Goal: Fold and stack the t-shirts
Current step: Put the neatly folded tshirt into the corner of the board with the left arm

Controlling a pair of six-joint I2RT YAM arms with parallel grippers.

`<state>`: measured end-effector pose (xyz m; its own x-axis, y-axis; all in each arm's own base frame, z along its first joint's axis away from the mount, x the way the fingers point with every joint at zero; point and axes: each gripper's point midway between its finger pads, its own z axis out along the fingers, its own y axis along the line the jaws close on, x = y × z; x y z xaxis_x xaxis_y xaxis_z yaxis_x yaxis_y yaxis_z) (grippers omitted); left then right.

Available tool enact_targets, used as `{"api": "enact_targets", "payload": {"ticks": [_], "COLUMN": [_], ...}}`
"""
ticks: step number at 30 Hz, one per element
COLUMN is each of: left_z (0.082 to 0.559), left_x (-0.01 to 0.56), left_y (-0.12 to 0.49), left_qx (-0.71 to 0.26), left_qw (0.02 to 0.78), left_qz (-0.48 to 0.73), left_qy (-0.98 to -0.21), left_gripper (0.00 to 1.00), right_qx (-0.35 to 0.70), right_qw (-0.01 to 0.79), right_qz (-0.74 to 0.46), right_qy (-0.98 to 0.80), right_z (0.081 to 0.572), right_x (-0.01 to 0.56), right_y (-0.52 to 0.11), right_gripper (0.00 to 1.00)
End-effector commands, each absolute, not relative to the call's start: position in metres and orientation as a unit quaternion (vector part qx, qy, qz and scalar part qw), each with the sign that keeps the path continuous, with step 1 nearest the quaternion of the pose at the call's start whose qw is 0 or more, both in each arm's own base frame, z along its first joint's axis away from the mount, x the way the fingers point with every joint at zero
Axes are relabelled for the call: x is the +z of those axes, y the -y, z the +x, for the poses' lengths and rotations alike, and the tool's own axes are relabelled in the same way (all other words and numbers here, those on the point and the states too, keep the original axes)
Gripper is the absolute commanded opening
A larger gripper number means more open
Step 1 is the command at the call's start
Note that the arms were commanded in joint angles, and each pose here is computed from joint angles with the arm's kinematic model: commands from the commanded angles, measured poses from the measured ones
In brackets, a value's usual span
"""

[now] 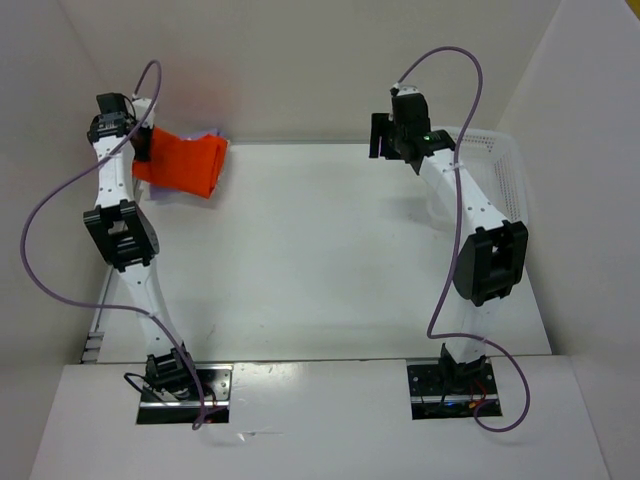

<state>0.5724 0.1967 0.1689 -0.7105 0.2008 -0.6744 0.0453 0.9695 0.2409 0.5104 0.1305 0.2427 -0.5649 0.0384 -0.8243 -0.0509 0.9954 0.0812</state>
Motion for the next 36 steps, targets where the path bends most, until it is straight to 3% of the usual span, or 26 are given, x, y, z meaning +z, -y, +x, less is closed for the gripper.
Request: {"api": "enact_targets", "payload": {"ticks": [1, 2, 6, 10, 17, 20, 21, 24, 29, 31, 36], "left_z": [0.575, 0.574, 0.576, 0.574, 0.556, 0.54, 0.529, 0.489, 0.416, 0.392, 0.349], "left_x": [0.145, 0.139, 0.158, 0.206, 0.278, 0.29, 0.305, 0.288, 0.27, 0.242, 0.227], "left_y": [-0.189, -0.193, -0.202, -0.215, -0.209, -0.18, -0.158, -0.129, -0.121, -0.117, -0.105], "left_qx": [0.083, 0.091, 0.101, 0.136, 0.152, 0.097, 0.058, -0.019, -0.025, -0.03, -0.018], "left_qw": [0.358, 0.35, 0.37, 0.408, 0.457, 0.465, 0.479, 0.464, 0.47, 0.436, 0.425], "left_qz": [0.053, 0.049, 0.022, 0.006, 0.0, 0.03, 0.052, 0.06, 0.027, 0.017, -0.009], "left_qy": [-0.929, -0.931, -0.923, -0.903, -0.876, -0.879, -0.874, -0.884, -0.882, -0.899, -0.905], "left_gripper": [0.42, 0.67, 0.89, 1.0, 1.0, 1.0, 1.0, 1.0, 1.0, 1.0, 1.0], "right_qx": [0.051, 0.05, 0.052, 0.054, 0.053, 0.045, 0.037, 0.021, 0.001, 0.008, 0.017], "right_qw": [0.505, 0.502, 0.501, 0.501, 0.51, 0.518, 0.512, 0.503, 0.482, 0.478, 0.47], "right_qz": [-0.004, -0.004, -0.01, -0.014, -0.019, -0.012, -0.01, 0.001, 0.024, 0.026, 0.024], "right_qy": [-0.861, -0.864, -0.864, -0.864, -0.858, -0.854, -0.858, -0.864, -0.876, -0.878, -0.882], "right_z": [0.517, 0.516, 0.515, 0.514, 0.499, 0.487, 0.482, 0.464, 0.429, 0.419, 0.397], "right_x": [0.279, 0.277, 0.277, 0.277, 0.296, 0.309, 0.306, 0.305, 0.295, 0.291, 0.281], "right_y": [-0.133, -0.133, -0.134, -0.139, -0.137, -0.129, -0.125, -0.113, -0.095, -0.094, -0.092], "right_gripper": [0.74, 0.74, 0.74, 0.74, 0.76, 0.81, 0.88, 1.0, 1.0, 1.0, 1.0]}}
